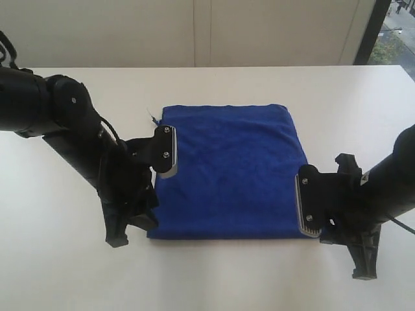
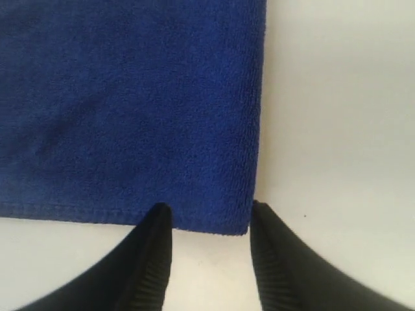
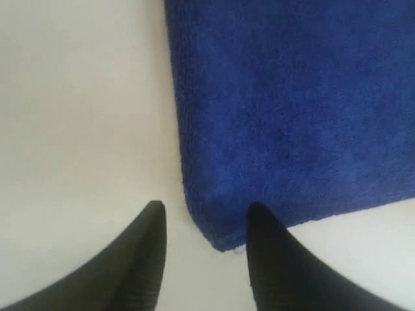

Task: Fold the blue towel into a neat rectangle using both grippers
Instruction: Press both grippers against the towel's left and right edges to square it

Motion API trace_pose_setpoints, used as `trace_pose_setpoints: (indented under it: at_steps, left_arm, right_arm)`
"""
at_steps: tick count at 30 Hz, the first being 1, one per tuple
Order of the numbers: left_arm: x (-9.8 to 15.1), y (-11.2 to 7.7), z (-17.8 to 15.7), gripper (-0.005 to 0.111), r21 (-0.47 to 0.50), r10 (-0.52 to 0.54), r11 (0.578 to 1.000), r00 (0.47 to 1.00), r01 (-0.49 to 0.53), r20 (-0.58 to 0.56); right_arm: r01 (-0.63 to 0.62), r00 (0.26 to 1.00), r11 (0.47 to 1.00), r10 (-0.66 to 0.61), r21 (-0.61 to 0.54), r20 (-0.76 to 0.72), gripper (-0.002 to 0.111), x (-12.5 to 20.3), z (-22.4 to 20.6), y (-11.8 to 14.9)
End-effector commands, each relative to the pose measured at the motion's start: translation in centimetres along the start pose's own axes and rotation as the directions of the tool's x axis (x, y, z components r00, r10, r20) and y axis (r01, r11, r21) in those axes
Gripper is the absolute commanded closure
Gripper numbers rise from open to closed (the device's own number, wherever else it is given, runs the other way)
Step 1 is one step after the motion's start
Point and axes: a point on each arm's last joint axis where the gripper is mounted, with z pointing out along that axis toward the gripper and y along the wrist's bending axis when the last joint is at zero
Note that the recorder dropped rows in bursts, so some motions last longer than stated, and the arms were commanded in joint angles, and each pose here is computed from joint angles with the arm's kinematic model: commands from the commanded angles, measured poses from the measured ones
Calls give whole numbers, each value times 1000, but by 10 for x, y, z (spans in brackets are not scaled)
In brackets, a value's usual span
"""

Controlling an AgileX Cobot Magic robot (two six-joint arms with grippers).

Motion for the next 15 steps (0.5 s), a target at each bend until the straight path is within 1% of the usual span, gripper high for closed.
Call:
trace_pose_setpoints:
  at_steps: [1,2,10,15]
  left_arm:
    - [3,-2,8,61,28,7,1000,1000,-7,-11]
    - [3,-1,10,61,29,5,1000,1000,-4,-14]
    - [8,1,24,61,47,-7,999,999,8,-36]
    - [11,1,32,61,62,-11,998,999,15,-50]
  right_arm:
    - [-1,1000,1000,1,14,1,69,0,3,-3]
    - [-18,1000,1000,18,14,0,69,-1,5,-5]
    - [-23,1000,999,22,-25,-18,69,1,19,-4]
    - [-24,999,999,24,-24,-22,69,2,25,-4]
